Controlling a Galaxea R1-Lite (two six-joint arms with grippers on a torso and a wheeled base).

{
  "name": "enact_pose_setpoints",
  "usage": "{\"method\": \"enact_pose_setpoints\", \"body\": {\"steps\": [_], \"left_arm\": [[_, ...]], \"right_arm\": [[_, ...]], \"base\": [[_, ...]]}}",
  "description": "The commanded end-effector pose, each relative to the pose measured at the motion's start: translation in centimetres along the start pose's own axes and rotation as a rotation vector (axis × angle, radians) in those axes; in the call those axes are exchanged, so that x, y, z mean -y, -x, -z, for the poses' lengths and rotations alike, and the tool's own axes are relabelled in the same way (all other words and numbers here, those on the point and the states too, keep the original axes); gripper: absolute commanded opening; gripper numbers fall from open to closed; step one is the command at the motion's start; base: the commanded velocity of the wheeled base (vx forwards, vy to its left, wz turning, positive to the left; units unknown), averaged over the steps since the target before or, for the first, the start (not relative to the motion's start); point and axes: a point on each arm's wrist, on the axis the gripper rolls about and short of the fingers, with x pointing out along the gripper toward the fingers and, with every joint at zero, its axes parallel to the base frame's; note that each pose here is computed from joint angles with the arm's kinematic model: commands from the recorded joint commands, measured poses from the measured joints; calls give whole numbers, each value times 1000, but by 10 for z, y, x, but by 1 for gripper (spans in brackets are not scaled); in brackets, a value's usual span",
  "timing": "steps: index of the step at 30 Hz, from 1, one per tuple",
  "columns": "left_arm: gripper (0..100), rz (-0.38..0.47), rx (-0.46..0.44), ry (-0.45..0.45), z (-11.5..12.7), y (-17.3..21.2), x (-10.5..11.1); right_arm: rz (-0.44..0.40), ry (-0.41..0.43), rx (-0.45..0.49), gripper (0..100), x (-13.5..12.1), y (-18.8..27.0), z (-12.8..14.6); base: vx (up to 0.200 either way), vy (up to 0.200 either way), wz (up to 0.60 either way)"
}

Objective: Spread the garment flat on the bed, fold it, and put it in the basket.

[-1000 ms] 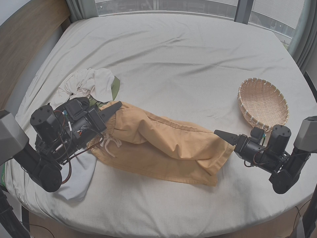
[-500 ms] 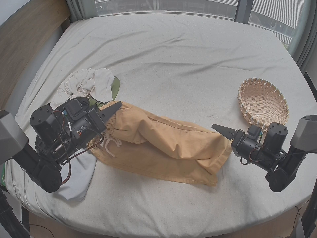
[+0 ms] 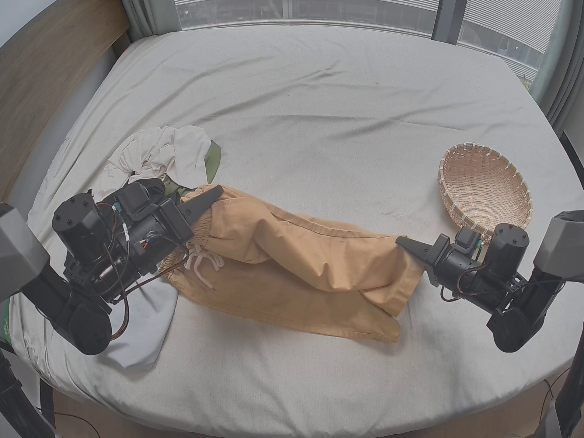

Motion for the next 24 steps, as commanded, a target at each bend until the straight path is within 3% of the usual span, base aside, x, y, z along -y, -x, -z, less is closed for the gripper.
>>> {"method": "enact_pose_setpoints", "body": {"steps": [1,7,10,12,16,24], "left_arm": [[0,37,24,-9,-7,-1,11],[0,165,103,-44,-31,-10,47],[0,198,118,-55,-34,-13,56],[0,265,157,-85,-46,-16,73],[0,312,191,-122,-57,-21,84],[0,318,206,-134,-65,-21,87]], "right_arm": [[-63,30,47,0,-25,11,-13],[-209,107,130,0,-75,34,-35],[-238,125,145,0,-84,39,-38],[-286,151,168,0,-103,48,-43],[-272,185,173,0,-120,56,-55],[-201,288,224,0,-138,70,-86]], "base": [[0,0,0],[0,0,0],[0,0,0],[0,0,0],[0,0,0],[0,0,0]]}}
